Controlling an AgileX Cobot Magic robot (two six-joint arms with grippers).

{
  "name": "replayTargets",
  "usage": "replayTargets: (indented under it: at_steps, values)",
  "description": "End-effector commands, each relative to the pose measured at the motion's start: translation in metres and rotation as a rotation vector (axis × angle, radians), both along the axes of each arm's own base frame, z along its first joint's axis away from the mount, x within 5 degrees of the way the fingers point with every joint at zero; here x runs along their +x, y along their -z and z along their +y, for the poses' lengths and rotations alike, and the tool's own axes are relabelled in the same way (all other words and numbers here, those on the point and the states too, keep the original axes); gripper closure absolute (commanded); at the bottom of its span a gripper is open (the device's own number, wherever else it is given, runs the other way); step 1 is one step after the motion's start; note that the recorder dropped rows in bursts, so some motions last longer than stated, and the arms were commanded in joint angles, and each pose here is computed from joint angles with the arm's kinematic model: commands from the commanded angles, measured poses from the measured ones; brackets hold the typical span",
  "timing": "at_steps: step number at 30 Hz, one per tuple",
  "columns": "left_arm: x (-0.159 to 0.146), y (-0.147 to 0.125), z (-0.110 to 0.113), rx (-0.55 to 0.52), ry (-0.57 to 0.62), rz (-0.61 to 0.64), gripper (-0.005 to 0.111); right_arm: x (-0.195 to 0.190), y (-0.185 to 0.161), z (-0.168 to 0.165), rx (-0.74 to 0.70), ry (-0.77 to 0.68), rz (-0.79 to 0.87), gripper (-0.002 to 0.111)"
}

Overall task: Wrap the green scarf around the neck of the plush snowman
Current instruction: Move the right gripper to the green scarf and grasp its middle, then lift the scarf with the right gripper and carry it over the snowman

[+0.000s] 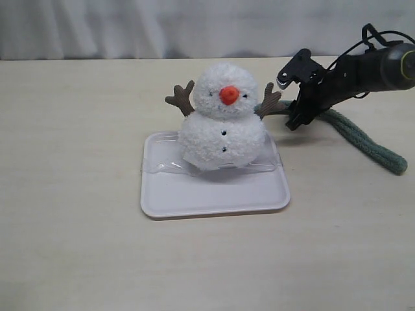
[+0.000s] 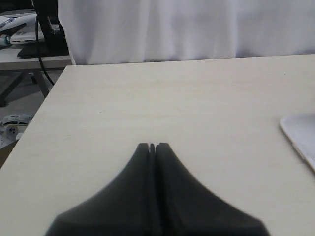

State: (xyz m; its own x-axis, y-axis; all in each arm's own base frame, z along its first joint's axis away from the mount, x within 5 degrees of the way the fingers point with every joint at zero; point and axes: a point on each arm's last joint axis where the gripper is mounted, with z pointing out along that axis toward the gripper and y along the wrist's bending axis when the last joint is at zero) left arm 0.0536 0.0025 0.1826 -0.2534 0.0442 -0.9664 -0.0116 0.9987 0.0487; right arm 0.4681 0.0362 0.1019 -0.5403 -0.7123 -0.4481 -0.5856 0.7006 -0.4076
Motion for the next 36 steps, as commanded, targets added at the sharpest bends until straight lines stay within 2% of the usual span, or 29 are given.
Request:
replayTargets:
  at_steps: [1, 6, 10, 13, 23, 29, 36]
  values:
    - [0.000, -0.001, 0.000, -0.002, 0.006, -0.014, 0.107, -0.001, 0.012, 0.002, -0.014, -0.016, 0.034, 0.062]
    - [0.000, -0.001, 0.000, -0.002, 0.006, -0.014, 0.107, -0.006, 0.011, 0.001, -0.028, -0.023, 0.094, 0.103]
    - [0.000, -0.001, 0.000, -0.002, 0.006, -0.014, 0.107, -0.008, -0.005, 0.001, -0.017, -0.005, 0.096, 0.104]
    - [0.000, -0.001, 0.000, -0.002, 0.006, -0.014, 0.107, -0.009, -0.031, 0.001, 0.012, 0.032, 0.054, 0.104]
    - [0.000, -0.001, -0.001, -0.005, 0.006, -0.014, 0.107, -0.041, -0.156, -0.002, 0.105, 0.133, -0.089, 0.104]
    - [0.000, -0.001, -0.001, -0.005, 0.006, -0.014, 0.107, -0.089, -0.239, -0.004, 0.176, 0.159, -0.179, 0.104]
    - [0.000, -0.001, -0.001, -0.005, 0.006, -0.014, 0.107, -0.172, -0.325, 0.020, 0.231, 0.047, -0.319, 0.104]
